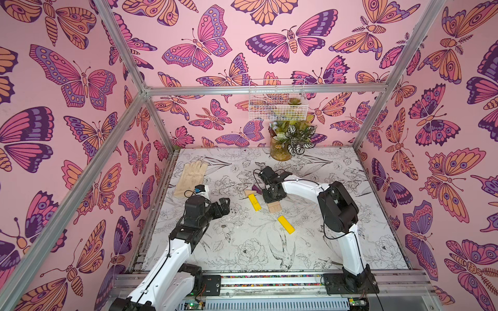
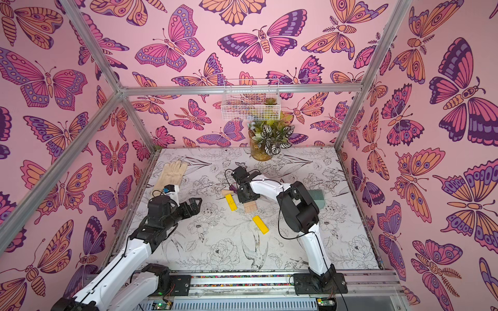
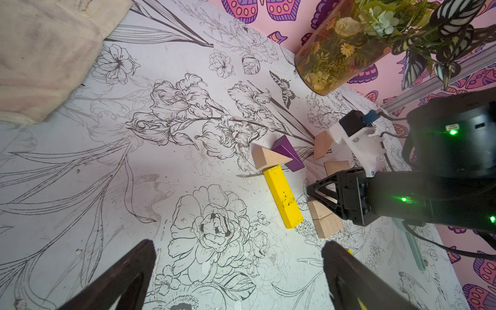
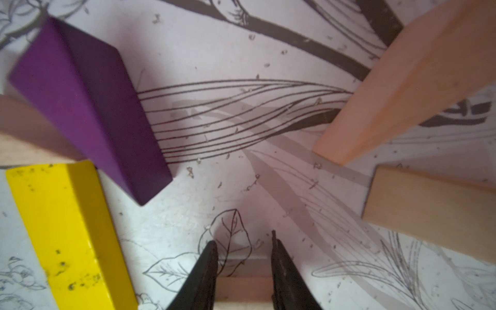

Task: Assemble a small pinwheel with building blocks
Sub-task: Adjust the building block at the center of the board.

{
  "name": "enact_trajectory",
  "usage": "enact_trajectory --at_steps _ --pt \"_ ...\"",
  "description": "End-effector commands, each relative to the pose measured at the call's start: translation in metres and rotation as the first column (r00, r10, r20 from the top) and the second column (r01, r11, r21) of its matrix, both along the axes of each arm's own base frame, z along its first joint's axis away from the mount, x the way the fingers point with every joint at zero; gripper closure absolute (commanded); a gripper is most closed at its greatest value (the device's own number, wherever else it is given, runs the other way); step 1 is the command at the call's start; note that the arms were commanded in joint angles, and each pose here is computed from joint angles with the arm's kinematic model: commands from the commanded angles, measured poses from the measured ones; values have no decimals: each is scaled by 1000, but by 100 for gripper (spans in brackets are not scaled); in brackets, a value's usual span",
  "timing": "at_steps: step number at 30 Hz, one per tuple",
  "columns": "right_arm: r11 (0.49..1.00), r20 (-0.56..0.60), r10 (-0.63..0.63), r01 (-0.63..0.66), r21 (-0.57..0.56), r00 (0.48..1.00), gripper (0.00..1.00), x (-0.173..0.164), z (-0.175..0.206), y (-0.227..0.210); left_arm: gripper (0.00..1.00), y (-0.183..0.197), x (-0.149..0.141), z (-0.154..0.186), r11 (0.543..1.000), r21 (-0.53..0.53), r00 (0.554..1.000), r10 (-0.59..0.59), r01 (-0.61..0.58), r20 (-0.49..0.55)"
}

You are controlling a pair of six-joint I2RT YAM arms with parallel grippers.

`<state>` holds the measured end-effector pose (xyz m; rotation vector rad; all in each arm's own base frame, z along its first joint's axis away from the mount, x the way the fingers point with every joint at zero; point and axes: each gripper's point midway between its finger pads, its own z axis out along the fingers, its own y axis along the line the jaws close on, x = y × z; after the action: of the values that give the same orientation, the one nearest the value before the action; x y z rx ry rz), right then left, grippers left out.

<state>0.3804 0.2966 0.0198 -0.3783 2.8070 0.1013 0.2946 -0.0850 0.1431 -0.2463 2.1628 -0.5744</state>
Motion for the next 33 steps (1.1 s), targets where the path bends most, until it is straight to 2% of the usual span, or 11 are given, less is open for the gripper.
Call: enact_trajectory --at_steps 1,12,19,26,33 --pt "1000 -27 -3 3 -10 1000 63 -8 -1 -8 0 1 -6 -12 1000 4 999 8 -8 -33" --pt "1000 -13 -11 11 2 1000 63 -8 6 -7 0 2 -6 -11 1000 4 999 11 -10 -31" --pt "1000 -6 -15 15 12 1000 59 -5 8 -5 0 2 -6 -12 1000 8 999 10 -10 -31" --pt "998 37 -17 15 56 999 54 14 31 5 0 0 -3 -13 1000 13 999 1 0 -44" --pt "995 119 -5 -7 100 993 49 37 82 9 0 -14 9 -11 996 53 992 -71 77 -105"
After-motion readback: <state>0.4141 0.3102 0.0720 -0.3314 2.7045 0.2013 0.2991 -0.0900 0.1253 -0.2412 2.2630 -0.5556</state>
